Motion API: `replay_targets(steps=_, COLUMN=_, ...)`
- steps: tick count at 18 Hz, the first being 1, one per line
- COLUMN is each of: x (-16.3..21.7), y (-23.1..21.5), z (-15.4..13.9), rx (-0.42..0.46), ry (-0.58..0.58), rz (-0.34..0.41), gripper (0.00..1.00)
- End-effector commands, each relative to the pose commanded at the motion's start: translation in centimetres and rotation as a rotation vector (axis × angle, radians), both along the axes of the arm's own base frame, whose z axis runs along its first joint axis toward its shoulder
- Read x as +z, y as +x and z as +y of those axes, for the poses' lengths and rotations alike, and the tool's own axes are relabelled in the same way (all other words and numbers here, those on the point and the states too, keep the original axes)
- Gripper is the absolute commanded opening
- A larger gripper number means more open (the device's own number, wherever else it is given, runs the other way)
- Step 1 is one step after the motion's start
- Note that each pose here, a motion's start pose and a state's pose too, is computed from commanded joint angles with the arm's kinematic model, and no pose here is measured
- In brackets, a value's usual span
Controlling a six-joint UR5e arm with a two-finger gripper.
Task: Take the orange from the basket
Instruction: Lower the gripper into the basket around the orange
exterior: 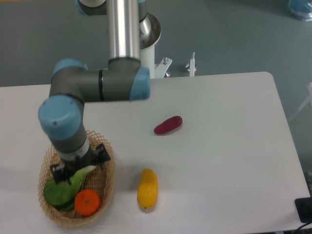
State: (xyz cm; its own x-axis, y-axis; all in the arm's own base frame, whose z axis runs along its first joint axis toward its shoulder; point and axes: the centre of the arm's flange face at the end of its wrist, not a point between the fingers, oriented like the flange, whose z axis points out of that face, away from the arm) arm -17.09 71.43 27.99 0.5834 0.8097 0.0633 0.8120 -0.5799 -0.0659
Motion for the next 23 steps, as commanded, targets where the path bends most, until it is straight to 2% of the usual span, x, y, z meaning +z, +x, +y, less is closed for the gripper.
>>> replay_targets(steps=6, x=0.6, y=0.2, z=0.6, rx=0.004, ry=0.023, rz=0.001, gripper=1.0)
replay_targets(steps=23, x=-4.4, y=0.0, z=1.9, rx=0.008, ry=-0.012, rz=-0.027, gripper=1.0)
